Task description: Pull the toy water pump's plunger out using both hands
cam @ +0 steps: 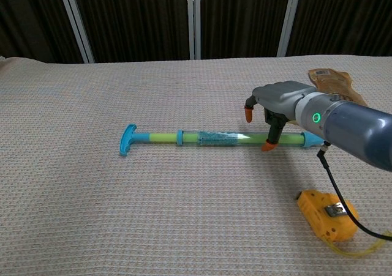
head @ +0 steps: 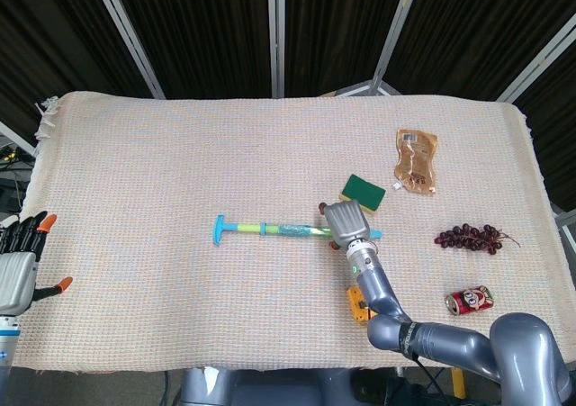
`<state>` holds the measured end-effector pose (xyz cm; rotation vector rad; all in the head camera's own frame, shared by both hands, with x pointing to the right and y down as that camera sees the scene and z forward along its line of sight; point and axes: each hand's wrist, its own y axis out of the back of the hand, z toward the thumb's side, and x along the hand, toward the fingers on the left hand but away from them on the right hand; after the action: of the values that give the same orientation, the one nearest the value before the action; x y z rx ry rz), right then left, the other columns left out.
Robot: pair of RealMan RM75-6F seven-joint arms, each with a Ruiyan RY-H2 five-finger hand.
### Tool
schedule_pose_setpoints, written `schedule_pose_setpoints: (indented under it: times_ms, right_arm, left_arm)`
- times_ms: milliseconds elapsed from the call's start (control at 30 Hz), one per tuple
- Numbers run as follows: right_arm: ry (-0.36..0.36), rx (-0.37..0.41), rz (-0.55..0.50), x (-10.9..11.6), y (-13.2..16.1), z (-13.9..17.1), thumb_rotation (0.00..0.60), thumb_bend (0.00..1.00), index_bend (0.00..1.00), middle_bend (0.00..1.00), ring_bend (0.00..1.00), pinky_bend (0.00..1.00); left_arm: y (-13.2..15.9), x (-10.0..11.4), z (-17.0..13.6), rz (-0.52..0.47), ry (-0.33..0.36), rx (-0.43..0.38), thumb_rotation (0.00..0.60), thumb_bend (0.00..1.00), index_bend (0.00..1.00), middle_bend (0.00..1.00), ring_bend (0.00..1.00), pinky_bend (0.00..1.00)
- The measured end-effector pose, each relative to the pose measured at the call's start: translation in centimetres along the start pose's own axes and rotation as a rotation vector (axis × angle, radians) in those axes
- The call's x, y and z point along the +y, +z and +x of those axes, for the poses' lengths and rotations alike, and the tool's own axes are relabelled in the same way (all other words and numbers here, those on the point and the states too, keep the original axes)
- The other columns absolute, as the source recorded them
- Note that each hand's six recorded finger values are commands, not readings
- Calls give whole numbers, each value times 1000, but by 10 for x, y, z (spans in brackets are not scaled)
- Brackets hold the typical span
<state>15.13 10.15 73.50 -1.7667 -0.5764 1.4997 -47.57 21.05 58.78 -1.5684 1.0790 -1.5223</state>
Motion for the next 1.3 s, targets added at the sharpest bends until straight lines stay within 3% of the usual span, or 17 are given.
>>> schedule_pose_setpoints:
  times_ms: [233,867,1100,1300]
  right_arm:
    - [-18,-42,2,-3,-5,-2,600,84,436,1000,1000,1000]
    - [39,-85,-29,-20,-25,2,600,99,477,1000,1000,1000]
    - [48,-89,-44,-22,-28,2,600,238,639,1000,1000,1000]
    - [38,-78,-48,-18,-25,4,600,372,680,1000,1000,1000]
  left_arm:
    - [-1,-2,1,2,-6,4,600,0,0,0,0,0]
    - [0,-3,1,5,-11,4,600,0,0,0,0,0]
    - [1,-5,2,6,-20,3,600,0,0,0,0,0]
    - [3,-7,5,7,-29,-2,600,0,0,0,0,0]
